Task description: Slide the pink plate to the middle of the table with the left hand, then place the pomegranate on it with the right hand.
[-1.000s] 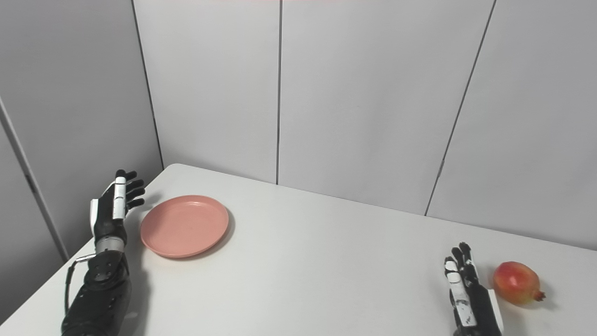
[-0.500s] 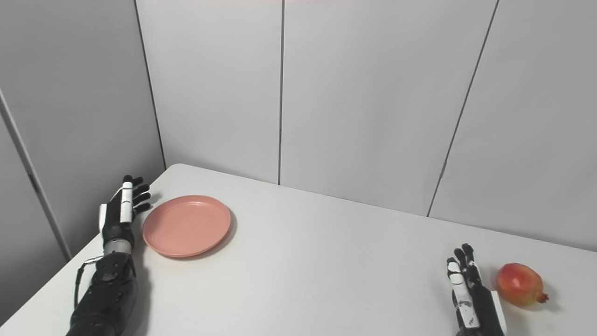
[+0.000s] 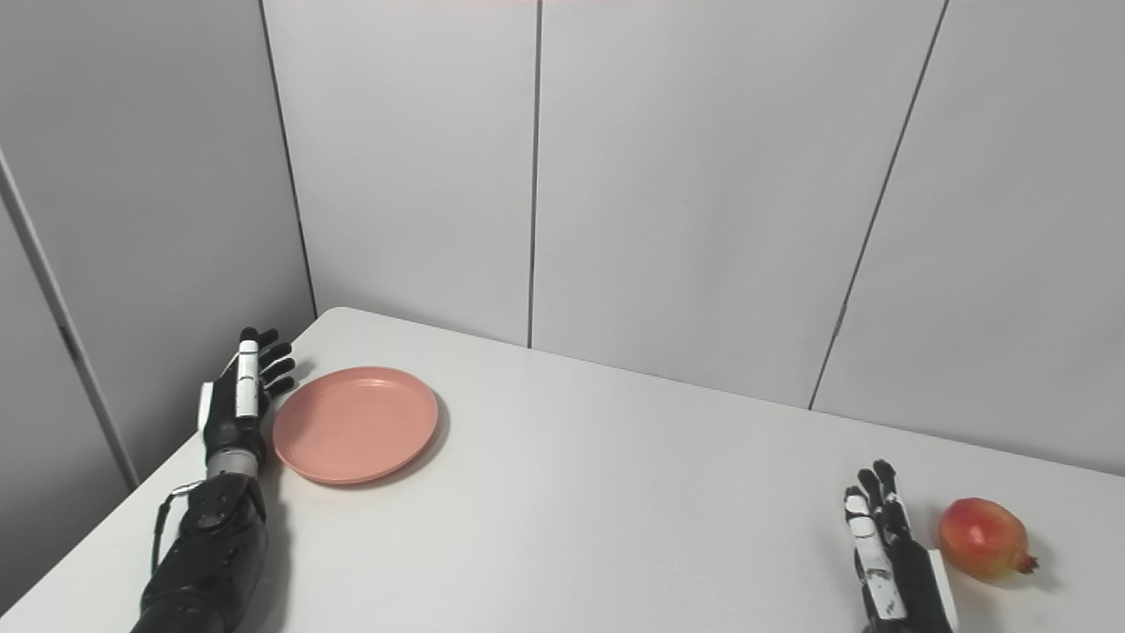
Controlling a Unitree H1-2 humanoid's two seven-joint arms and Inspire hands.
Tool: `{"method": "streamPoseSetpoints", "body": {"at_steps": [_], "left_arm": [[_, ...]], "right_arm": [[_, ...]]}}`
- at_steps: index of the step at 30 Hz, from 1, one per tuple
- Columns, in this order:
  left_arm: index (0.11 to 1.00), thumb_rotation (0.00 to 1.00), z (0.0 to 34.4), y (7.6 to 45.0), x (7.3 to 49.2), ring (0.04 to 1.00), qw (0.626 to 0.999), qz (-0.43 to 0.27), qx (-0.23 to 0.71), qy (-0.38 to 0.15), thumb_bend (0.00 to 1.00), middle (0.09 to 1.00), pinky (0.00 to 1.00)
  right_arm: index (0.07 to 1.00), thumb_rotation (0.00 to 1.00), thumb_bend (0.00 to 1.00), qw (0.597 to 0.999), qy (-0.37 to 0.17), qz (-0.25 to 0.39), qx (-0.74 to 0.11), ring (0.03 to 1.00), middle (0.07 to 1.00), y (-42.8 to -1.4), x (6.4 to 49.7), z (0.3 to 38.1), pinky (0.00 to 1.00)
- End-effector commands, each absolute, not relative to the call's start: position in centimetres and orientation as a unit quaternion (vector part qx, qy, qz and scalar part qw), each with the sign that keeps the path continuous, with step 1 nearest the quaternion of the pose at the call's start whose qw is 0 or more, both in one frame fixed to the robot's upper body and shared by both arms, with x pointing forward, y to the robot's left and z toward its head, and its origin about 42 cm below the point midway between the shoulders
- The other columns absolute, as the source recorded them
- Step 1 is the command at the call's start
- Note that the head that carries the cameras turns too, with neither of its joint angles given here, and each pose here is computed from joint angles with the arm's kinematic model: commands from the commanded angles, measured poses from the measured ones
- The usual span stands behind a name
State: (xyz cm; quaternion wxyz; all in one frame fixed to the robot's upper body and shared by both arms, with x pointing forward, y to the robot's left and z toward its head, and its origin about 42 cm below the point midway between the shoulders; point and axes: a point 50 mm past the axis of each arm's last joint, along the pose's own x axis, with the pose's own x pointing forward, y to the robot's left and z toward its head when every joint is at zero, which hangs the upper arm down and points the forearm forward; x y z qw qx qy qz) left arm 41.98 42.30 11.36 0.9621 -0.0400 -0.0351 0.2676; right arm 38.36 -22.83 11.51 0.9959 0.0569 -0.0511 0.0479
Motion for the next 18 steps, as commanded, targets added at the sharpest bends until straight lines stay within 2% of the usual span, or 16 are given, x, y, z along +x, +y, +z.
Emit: {"method": "streamPoseSetpoints", "body": {"at_steps": [1, 18], "left_arm": [[0.751, 1.00, 13.4, 41.0, 44.0, 0.772, 0.967, 0.240, -0.061, -0.064, 0.54, 0.769, 0.73], [0.784, 1.00, 13.3, 39.1, 44.5, 0.789, 0.976, 0.193, -0.089, -0.049, 0.55, 0.797, 0.75]], "right_arm": [[0.998, 0.74, 0.44, 0.994, -0.076, 0.047, 0.054, 0.966, 0.980, -23.0, 38.6, 12.3, 1.00], [1.000, 0.76, 0.44, 0.994, -0.079, 0.051, 0.051, 0.974, 0.988, -22.9, 38.6, 12.6, 1.00]]}}
